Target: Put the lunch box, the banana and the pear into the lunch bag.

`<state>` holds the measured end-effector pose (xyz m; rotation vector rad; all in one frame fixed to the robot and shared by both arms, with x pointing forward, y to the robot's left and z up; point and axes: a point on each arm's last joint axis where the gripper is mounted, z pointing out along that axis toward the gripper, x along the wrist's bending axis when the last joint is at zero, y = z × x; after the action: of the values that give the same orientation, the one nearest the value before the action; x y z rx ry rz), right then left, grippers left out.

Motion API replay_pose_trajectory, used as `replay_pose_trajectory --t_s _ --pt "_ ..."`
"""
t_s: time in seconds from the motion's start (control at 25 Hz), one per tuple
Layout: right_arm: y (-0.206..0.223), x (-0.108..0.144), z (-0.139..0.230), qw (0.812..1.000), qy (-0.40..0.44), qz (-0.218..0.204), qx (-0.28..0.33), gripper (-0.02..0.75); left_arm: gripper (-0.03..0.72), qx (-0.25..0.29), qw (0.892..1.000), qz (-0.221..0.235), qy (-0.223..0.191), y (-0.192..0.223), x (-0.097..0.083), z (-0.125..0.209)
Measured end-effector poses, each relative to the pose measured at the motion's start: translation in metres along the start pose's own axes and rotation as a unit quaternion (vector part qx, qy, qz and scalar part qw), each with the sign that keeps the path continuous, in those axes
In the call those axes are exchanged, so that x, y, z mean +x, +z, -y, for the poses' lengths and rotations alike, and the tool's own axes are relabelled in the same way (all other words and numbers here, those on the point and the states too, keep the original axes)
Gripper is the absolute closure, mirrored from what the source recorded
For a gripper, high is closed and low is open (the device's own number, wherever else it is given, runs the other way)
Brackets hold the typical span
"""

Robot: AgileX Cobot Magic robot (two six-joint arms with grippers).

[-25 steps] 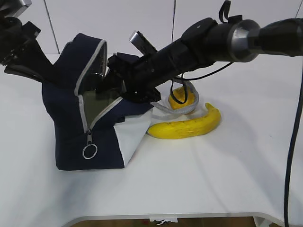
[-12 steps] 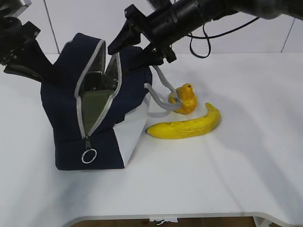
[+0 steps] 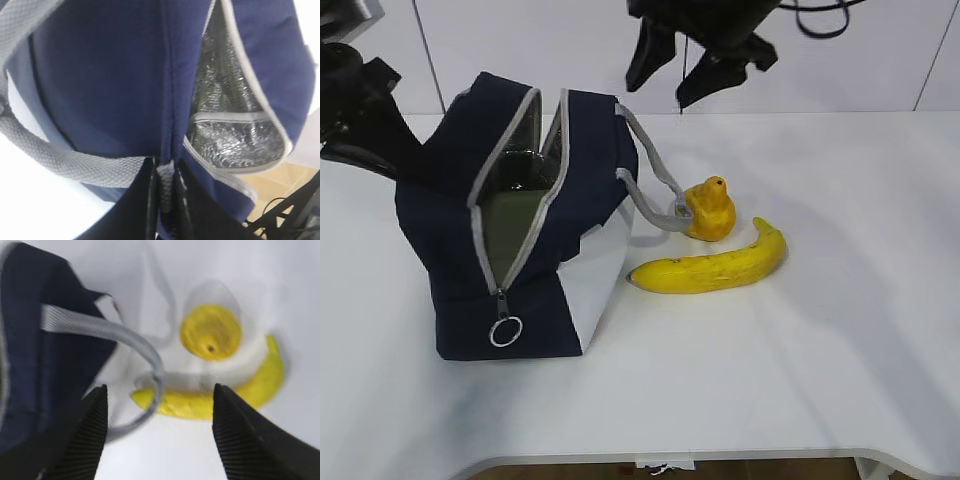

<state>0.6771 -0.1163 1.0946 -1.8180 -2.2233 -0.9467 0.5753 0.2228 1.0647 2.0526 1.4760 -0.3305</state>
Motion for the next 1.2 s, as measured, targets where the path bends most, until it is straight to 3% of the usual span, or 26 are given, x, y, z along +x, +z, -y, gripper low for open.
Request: replay_pose_trajectory --t_s 0.28,0.56,0.68,0.84,1.2 --pt "-0.046 -0.007 0.022 0.993 0.030 0.113 -0.017 0.230 0.669 0.006 1.000 -0.013 0.005 0.000 0.002 0.001" --pt "-0.020 -0.036 0.065 0.976 0.116 0.174 0.065 0.230 0.669 0.007 1.000 -0.015 0.007 0.000 0.003 0.001" --pt "-0.009 -0.049 0.078 0.962 0.150 0.213 0.084 0.230 0.669 0.007 1.000 -0.015 0.007 0.000 0.003 0.001" --pt "-0.004 -0.061 0.083 0.936 0.226 0.262 0.066 0.230 0.669 0.007 1.000 -0.015 0.007 0.000 0.003 0.001" --pt "0.025 -0.076 0.085 0.887 0.358 0.287 0.056 0.230 0.669 0.007 1.000 -0.015 0.007 0.000 0.003 0.001"
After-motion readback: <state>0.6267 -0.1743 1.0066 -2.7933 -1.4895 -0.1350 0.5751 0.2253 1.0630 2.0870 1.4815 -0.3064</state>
